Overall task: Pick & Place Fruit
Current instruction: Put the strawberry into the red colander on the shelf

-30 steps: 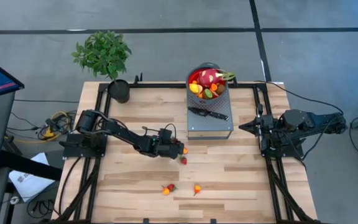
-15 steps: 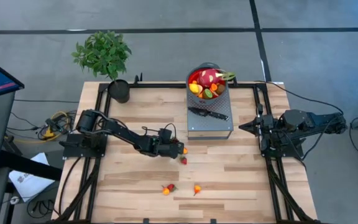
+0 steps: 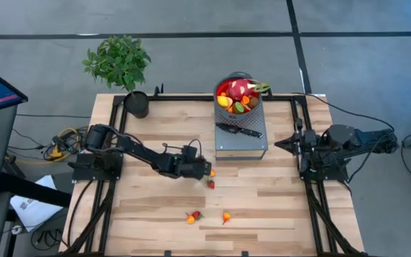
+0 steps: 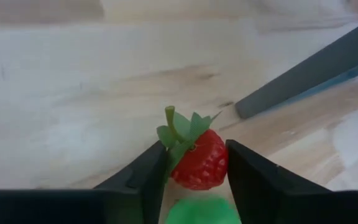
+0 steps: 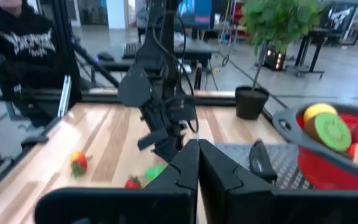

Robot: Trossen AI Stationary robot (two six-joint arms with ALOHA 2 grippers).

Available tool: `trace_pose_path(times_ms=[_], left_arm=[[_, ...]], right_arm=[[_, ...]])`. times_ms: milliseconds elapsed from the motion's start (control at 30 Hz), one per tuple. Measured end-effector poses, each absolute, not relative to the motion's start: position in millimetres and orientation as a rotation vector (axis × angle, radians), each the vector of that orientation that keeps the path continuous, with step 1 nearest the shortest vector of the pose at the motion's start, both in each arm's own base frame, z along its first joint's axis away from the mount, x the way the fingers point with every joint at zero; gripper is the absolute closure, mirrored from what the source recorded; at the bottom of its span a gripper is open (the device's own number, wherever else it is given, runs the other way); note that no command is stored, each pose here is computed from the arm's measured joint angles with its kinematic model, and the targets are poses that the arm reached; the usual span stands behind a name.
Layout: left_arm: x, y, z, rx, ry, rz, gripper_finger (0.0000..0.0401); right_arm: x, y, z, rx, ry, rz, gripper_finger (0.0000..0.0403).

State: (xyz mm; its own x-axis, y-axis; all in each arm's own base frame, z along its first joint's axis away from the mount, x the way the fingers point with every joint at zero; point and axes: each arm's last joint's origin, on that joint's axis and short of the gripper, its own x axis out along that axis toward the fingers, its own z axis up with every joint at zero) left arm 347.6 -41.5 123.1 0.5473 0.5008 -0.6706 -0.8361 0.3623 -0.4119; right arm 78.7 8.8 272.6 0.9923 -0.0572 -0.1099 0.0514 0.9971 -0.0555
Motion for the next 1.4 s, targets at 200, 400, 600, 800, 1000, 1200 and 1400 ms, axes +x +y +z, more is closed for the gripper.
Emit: trace_pose_path(times_ms=[200,400,600,800,1000,1200,1400], left_arm=[[345.0,-32.1,154.8,-0.765,0.436,0.856,0.0258],[339.4,-24.8,184.7,-0.716,0.394,0.810,0.0251],[332.3,-20.0,209.3,-0.678,0.355,0.773,0.0258],[322.9,-18.5,234.1,-0.637,0.312,0.731,0.0253],[311.3,-17.2,259.6,-0.599,0.260,0.686,0.0256],[301.5,-16.2,277.2,-0.578,0.221,0.657,0.0255],[299.6,-16.0,281.2,-0.595,0.224,0.617,0.0254]], right_arm=[[83.4,9.9,285.5,-0.056,0.089,-0.054,0.0402],[88.6,11.0,318.5,-0.063,0.112,-0.053,0.0403],[94.4,12.2,358.1,-0.141,0.164,-0.046,0.0403],[106.4,14.7,369.4,-0.230,0.192,-0.035,0.0403],[115.9,16.7,346.2,-0.194,0.254,-0.035,0.0403],[124.8,18.6,306.9,-0.160,0.196,-0.041,0.0403],[135.4,20.5,283.1,-0.201,0.098,-0.046,0.0403]])
